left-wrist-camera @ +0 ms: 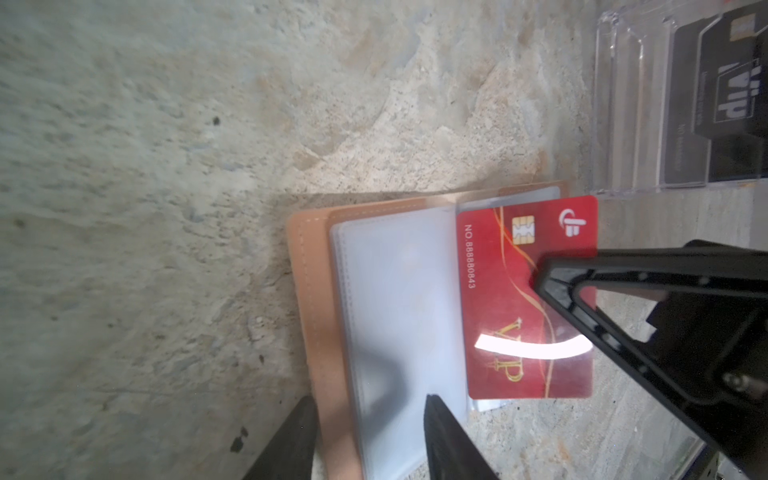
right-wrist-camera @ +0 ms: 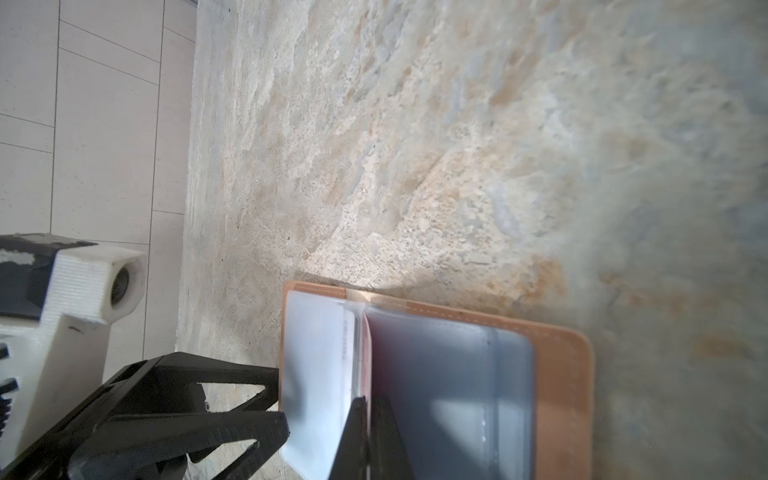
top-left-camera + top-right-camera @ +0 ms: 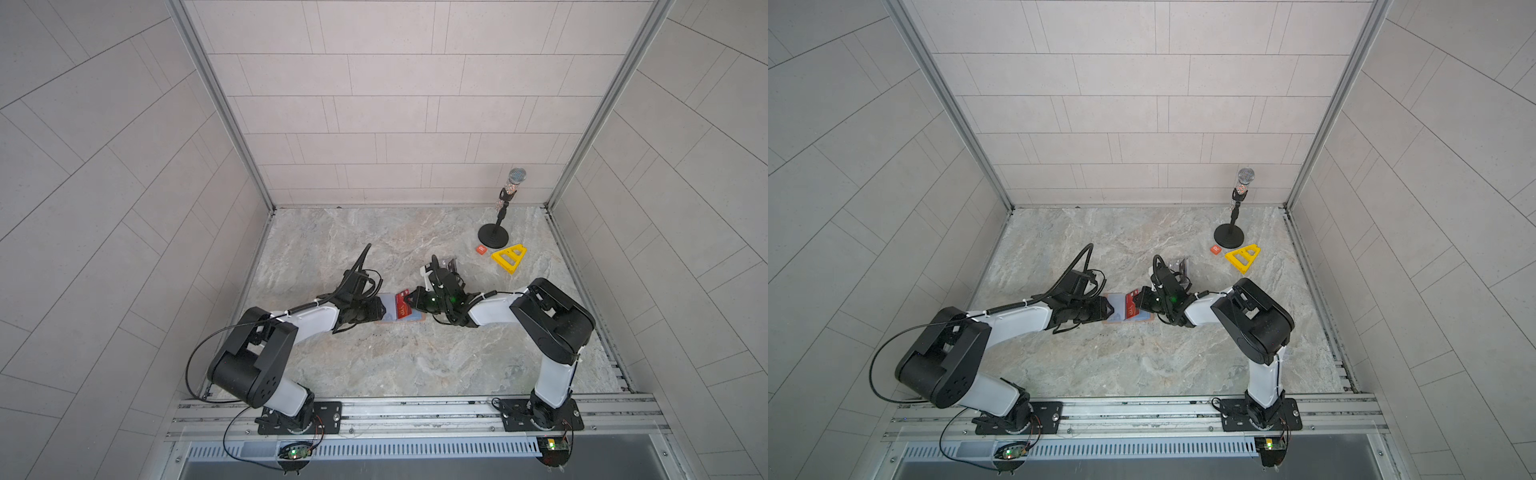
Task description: Put the credit cards into the card holder
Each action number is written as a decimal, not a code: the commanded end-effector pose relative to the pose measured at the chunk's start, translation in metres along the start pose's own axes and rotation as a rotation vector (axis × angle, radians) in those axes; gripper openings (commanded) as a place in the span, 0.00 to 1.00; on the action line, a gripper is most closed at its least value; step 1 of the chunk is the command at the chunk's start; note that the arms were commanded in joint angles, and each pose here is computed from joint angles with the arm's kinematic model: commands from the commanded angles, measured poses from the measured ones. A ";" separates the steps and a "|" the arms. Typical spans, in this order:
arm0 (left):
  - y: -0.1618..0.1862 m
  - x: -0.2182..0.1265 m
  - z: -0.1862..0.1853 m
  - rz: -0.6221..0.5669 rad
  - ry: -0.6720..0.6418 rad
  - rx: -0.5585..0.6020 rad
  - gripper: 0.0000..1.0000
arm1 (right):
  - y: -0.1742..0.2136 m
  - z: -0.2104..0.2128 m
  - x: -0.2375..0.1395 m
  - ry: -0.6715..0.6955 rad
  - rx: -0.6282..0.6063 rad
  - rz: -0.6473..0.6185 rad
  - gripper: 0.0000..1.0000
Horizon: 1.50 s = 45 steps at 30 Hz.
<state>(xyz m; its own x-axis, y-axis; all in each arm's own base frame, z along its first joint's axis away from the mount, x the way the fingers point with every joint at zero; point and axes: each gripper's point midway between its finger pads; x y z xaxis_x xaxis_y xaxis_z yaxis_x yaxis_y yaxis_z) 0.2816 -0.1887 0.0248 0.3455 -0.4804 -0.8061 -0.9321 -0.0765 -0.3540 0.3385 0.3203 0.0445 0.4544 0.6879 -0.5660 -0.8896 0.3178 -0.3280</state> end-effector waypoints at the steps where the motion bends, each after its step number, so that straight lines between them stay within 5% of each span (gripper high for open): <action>1: 0.022 0.007 0.019 0.063 -0.059 -0.025 0.48 | 0.004 -0.003 0.007 -0.010 0.040 0.019 0.00; 45: 0.028 0.010 0.028 0.067 -0.092 -0.042 0.42 | 0.040 -0.027 0.020 0.015 0.069 0.076 0.00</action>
<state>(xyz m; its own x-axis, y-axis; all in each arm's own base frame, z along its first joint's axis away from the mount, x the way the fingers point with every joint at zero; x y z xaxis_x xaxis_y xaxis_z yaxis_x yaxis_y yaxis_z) 0.2865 -0.1864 0.0224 0.3724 -0.4664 -0.8024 -0.9228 -0.0942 -0.3735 0.3338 0.3395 0.0395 0.4412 0.7539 -0.4869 -0.8952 0.3319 -0.2973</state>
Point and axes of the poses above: each gripper's point midway between its finger pads, its own x axis out along the fingers, its own z axis along the line the jaws close on, y = z × x, and after that the axes turned 2 degrees about x, right-handed
